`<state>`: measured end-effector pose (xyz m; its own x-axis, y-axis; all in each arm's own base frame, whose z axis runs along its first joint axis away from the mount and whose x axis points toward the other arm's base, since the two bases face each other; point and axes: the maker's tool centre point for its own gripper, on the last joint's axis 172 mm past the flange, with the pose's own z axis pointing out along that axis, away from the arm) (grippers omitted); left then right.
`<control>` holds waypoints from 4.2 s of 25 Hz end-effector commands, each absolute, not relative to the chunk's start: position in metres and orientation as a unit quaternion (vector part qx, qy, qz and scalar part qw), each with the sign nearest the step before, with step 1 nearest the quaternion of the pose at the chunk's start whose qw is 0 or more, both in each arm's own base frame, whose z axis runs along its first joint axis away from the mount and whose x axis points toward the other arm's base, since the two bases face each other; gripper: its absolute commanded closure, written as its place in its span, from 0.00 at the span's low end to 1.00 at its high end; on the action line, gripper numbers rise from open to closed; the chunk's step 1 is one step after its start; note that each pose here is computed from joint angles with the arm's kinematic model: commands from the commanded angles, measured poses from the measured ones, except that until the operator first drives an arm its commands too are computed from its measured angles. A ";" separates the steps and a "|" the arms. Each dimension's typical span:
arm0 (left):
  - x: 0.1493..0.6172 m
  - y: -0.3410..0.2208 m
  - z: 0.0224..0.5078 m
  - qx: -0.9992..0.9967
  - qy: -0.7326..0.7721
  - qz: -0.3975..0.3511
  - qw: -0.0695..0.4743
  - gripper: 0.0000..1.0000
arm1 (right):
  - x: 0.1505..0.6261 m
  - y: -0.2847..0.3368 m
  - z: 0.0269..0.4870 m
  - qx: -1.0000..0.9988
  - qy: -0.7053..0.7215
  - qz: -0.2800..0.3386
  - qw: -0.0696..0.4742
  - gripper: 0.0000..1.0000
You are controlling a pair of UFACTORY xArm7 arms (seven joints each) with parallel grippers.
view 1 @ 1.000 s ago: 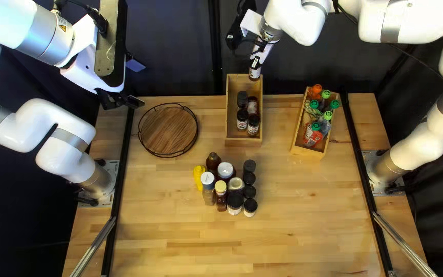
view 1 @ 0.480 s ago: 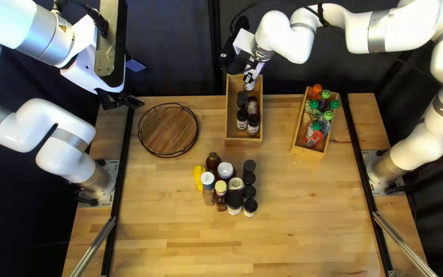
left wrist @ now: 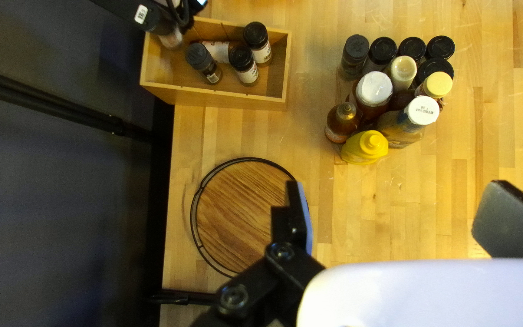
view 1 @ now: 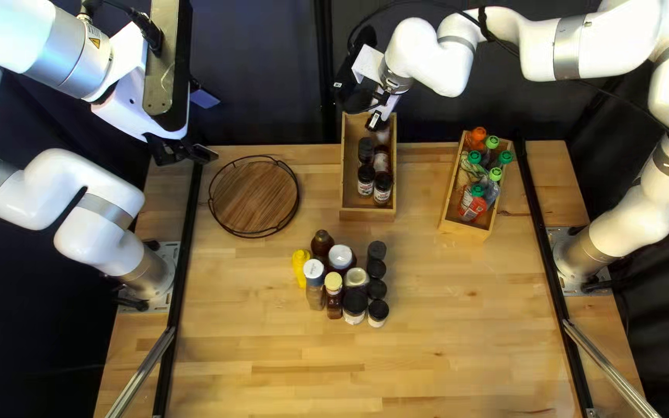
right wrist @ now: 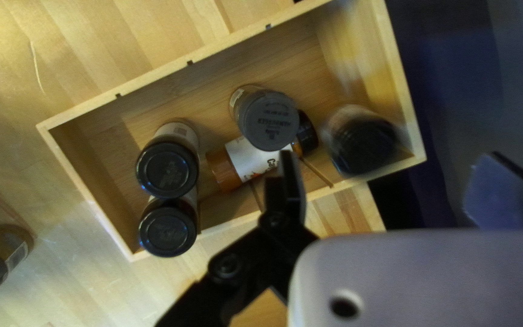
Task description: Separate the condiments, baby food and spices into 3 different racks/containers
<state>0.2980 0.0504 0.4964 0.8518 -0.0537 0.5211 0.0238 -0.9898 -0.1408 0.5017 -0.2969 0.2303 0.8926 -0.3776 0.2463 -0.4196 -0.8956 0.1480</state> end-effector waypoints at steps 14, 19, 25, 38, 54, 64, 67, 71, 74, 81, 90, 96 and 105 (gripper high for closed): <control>0.298 0.050 0.496 -0.960 0.008 -0.272 0.071 0.00 | 0.461 -0.051 0.261 0.992 0.079 0.081 -0.052 0.00; 0.298 0.050 0.496 -0.960 0.008 -0.272 0.071 0.00 | 0.432 -0.024 0.229 0.978 0.187 0.080 -0.039 0.00; 0.298 0.050 0.496 -0.960 0.008 -0.272 0.071 0.00 | 0.434 -0.016 0.189 0.967 0.243 0.083 -0.003 0.00; 0.298 0.050 0.496 -0.960 0.008 -0.272 0.071 0.00 | 0.484 -0.007 0.117 0.944 0.308 0.115 -0.018 0.00; 0.298 0.050 0.496 -0.960 0.008 -0.272 0.071 0.00 | 0.517 -0.007 0.091 0.936 0.325 0.132 -0.040 0.99; 0.298 0.050 0.496 -0.960 0.008 -0.272 0.071 0.00 | 0.494 -0.025 0.150 0.941 0.309 0.136 -0.019 1.00; 0.298 0.050 0.496 -0.960 0.008 -0.272 0.071 0.00 | 0.497 -0.051 0.186 0.948 0.288 0.132 -0.007 1.00; 0.298 0.050 0.496 -0.960 0.008 -0.272 0.071 0.00 | 0.501 -0.101 0.231 0.960 0.248 0.130 0.010 1.00; 0.298 0.050 0.496 -0.960 0.008 -0.272 0.071 0.00 | 0.503 -0.138 0.250 0.969 0.210 0.127 0.024 1.00; 0.298 0.050 0.496 -0.960 0.008 -0.272 0.071 0.00 | 0.533 -0.212 0.273 0.985 0.107 0.122 0.052 1.00; 0.298 0.050 0.496 -0.960 0.008 -0.272 0.071 0.00 | 0.535 -0.265 0.258 0.987 -0.024 0.128 0.094 1.00; 0.298 0.050 0.496 -0.960 0.008 -0.272 0.071 0.00 | 0.503 -0.258 0.250 0.983 -0.073 0.125 0.110 1.00; 0.298 0.050 0.496 -0.960 0.008 -0.272 0.071 0.00 | 0.484 -0.252 0.225 0.981 -0.096 0.128 0.112 1.00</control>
<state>0.2980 0.0504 0.4964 0.8518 -0.0537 0.5211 0.0238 -0.9898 -0.1408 0.4851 -0.2519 0.2327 0.9500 -0.1543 0.2715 -0.2118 -0.9572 0.1973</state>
